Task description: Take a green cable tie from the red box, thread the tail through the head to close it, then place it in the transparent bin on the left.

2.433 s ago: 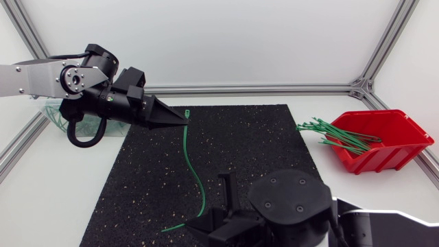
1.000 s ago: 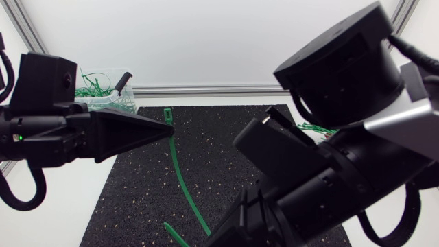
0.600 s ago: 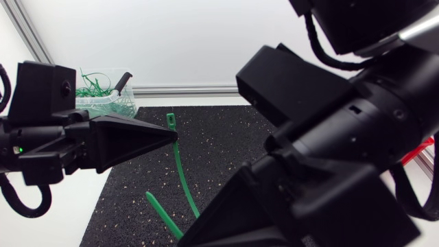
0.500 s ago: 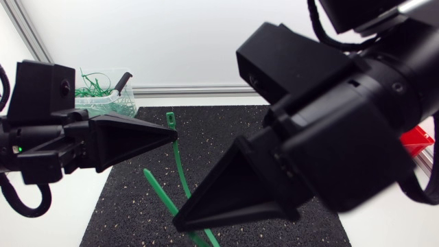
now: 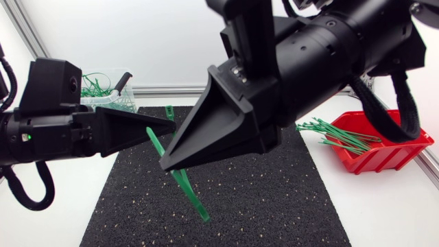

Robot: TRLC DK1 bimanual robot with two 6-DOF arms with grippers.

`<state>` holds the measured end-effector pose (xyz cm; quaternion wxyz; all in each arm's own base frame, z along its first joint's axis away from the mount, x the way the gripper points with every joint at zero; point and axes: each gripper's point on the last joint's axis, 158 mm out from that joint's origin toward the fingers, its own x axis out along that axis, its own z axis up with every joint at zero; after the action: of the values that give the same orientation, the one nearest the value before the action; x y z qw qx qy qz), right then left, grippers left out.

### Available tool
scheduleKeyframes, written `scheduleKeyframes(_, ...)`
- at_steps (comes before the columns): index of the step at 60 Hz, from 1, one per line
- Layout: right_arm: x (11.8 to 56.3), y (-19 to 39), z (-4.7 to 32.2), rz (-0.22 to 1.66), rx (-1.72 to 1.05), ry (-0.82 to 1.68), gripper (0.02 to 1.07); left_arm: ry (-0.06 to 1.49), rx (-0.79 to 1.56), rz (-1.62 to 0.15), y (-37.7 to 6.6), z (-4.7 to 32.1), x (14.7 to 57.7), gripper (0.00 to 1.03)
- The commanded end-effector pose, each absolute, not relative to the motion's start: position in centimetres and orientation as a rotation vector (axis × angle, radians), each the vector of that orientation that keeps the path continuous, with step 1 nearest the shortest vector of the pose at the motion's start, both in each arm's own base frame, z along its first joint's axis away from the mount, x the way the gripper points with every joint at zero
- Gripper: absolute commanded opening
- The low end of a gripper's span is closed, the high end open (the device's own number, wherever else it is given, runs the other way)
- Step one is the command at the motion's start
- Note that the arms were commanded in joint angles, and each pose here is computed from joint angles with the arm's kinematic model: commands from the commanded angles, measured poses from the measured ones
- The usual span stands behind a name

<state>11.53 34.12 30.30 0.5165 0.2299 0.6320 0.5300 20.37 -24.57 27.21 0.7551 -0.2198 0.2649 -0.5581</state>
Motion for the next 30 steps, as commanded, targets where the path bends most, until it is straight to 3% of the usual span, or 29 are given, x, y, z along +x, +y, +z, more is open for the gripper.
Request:
scheduleKeyframes(1, 12.4, 34.0, 31.6, 1.238, 0.628, 1.537, 0.08, 0.606, -0.512, -1.204, -24.5, 26.6, 20.8, 0.03)
scheduleKeyframes(30, 14.3, 34.1, 31.6, 1.154, 0.767, 1.663, 0.08, 0.591, -0.554, -1.197, -24.5, 27.1, 21.4, 0.03)
